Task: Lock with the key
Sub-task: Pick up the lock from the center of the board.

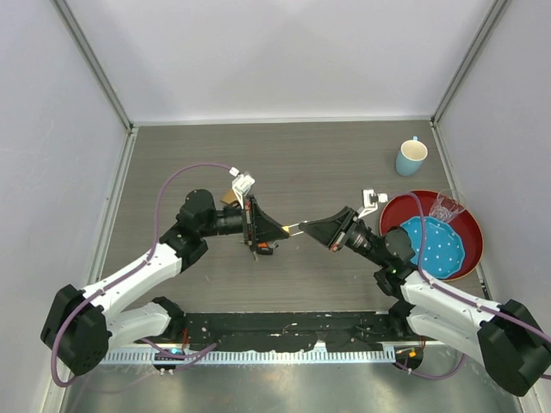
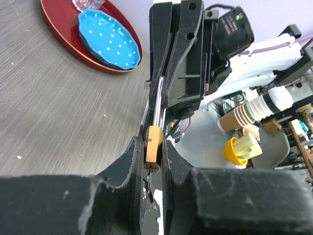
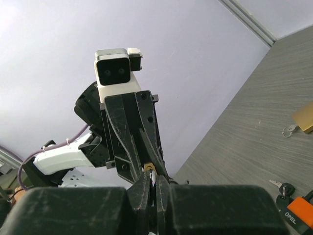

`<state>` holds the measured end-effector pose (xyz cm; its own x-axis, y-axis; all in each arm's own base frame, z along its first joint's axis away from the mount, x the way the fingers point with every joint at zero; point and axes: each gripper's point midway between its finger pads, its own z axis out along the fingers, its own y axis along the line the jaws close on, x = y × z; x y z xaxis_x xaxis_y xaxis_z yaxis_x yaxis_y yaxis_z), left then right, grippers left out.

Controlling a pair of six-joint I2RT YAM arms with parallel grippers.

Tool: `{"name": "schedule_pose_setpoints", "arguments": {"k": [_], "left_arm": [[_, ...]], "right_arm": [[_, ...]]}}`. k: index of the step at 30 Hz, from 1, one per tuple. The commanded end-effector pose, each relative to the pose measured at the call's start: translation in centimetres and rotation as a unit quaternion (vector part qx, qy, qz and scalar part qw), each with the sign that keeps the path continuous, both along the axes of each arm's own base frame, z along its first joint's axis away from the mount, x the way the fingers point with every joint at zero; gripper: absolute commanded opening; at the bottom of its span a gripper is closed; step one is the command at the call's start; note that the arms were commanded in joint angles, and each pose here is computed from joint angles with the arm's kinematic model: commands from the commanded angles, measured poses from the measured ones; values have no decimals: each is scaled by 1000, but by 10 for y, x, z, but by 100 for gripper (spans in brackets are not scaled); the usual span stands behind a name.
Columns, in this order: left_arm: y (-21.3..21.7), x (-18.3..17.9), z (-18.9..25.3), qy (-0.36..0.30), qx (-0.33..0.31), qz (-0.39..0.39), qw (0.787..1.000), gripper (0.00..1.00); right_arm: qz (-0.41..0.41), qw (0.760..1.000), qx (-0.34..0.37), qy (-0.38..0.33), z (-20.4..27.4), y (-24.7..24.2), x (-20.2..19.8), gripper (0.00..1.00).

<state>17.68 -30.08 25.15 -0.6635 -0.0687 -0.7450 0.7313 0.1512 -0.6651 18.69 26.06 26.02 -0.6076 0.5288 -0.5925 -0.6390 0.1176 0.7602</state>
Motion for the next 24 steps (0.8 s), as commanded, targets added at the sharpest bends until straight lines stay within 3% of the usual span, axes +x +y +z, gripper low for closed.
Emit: {"name": "schedule_pose_setpoints", "arguments": {"k": [1,7,15,19,22,23,24], "left_arm": [[9,36,47,-51,-80,87,992,0],[9,37,54,-48,-103,91,989,0],[27,46,63,-54,-134,167,975,0],[31,48,61,-56,-114,180,975,0],[30,49,54,-49,-82,178,979,0],[29,48,57,-56,-76,172,980,0],[29,51,47,-42,-56,175,982,0]], "right_arm": [[-65,998,26,-4,1,-17,12,2],[-59,998,26,0,-1,-15,10,2],[-61,998,21,-4,-4,-13,7,2],[-64,998,-2,-4,-5,-10,12,5],[-72,997,-26,-9,-1,-9,16,21],[-80,996,-42,-18,-2,-10,18,41],[-99,994,-50,-22,0,-15,23,49]]}}
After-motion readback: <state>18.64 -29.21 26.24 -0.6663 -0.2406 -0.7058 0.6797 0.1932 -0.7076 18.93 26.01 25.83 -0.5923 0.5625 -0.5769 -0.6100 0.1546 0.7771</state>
